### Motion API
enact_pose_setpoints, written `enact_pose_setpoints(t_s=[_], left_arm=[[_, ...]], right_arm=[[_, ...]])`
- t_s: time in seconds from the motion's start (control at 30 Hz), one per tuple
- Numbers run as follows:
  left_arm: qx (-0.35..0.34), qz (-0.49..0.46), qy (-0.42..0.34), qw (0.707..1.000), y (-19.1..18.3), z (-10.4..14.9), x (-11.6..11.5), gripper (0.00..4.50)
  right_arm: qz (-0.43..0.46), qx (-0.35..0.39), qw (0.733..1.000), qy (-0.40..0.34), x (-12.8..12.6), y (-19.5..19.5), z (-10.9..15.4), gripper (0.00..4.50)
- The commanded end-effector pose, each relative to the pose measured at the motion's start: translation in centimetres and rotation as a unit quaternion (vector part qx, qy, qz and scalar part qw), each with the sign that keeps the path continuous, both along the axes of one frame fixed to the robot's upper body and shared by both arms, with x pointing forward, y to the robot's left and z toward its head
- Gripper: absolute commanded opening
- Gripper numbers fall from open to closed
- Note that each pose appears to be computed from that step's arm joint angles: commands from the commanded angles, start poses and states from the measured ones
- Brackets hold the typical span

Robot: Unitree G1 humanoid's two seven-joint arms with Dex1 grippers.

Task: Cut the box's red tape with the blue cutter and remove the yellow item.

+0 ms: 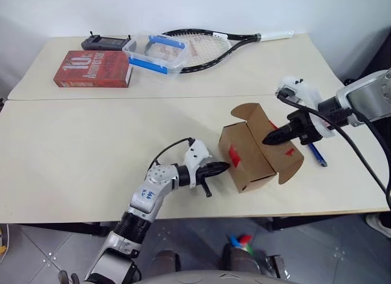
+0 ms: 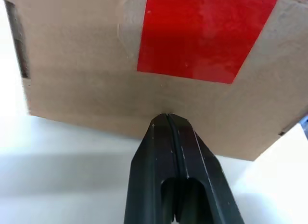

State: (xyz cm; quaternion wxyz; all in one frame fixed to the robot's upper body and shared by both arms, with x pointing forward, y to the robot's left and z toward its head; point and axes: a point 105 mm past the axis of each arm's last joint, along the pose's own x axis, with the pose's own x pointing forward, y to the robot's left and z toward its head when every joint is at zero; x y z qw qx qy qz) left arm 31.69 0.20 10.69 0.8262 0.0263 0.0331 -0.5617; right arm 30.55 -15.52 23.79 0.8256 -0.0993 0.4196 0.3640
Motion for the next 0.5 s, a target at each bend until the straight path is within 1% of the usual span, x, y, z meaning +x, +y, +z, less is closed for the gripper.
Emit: enact_pose_setpoints(t_s=[0.03, 0.17, 0.33, 0.43, 0.5], left_arm=[[-0.007, 0.008, -0.015, 1.000, 0.2, 1.0, 0.1, 0.00], [0.007, 0.005, -0.024, 1.000, 1.1, 1.5, 0.1, 0.00], [0.004, -0.033, -0.027, 0.999, 1.9, 3.5, -0.9, 0.00], [-0.039, -0.082, -0.021, 0.996, 1.6, 6.6, -2.2, 0.00], [-0.057, -0.106, -0.019, 0.993, 1.4, 8.0, -2.9, 0.00]], right_arm=[[0.027, -0.011, 0.999, 0.016, -1.1, 1.3, -1.5, 0.04], [0.011, -0.022, 1.000, 0.009, -1.1, 1.2, -1.8, 0.04], [-0.005, -0.033, 0.999, -0.017, -0.6, 1.3, -1.5, 0.04], [-0.004, -0.034, 0.999, -0.025, -0.6, 1.5, -1.3, 0.04], [-0.004, -0.035, 0.999, -0.028, -0.6, 1.6, -1.2, 0.04]])
